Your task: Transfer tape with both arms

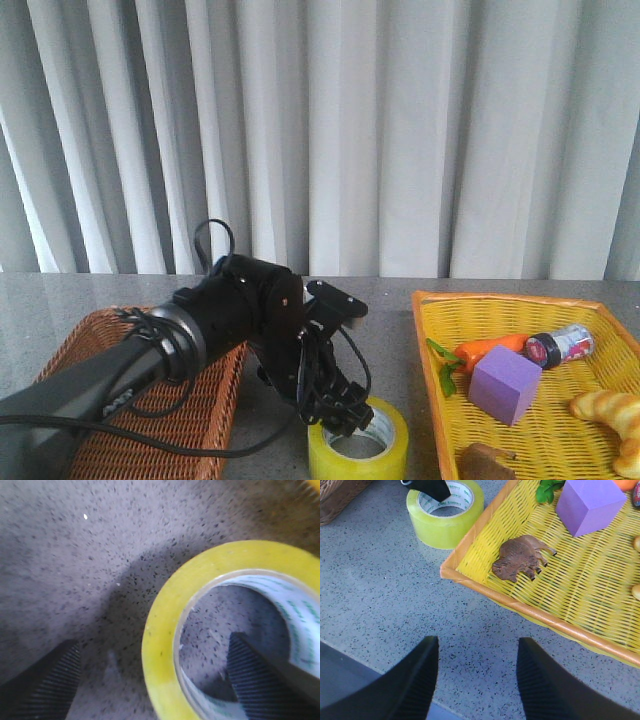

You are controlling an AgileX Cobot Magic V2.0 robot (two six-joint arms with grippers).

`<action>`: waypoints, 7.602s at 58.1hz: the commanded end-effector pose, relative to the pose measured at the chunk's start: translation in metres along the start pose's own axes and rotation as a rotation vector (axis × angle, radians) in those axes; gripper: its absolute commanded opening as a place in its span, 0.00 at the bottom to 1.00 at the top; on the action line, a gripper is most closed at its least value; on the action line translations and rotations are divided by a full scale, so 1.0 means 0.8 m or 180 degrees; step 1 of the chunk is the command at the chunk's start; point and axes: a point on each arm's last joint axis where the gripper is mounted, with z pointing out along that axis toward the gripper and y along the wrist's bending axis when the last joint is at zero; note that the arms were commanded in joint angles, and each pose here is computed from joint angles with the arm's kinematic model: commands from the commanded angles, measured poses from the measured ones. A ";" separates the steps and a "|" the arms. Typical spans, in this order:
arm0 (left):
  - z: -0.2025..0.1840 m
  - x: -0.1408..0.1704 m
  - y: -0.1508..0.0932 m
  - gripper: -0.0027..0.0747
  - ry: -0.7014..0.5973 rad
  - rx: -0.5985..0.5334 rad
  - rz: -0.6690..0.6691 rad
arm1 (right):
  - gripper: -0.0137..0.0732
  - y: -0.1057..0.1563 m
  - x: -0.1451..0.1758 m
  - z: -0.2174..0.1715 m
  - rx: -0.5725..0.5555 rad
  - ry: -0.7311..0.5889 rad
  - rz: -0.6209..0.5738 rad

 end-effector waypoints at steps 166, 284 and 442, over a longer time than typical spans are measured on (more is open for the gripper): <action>-0.121 0.136 0.176 0.44 -0.0380 -0.1010 -0.0792 | 0.57 -0.001 -0.013 -0.006 -0.0001 -0.0252 -0.0007; -0.314 0.438 -0.019 0.20 -0.2286 -0.1059 -0.1415 | 0.21 0.000 -0.016 -0.006 -0.0012 -0.0317 -0.0008; -0.205 0.525 -0.027 0.03 -0.3985 -0.1677 -0.1077 | 0.15 -0.001 -0.013 -0.006 0.0001 -0.0250 -0.0009</action>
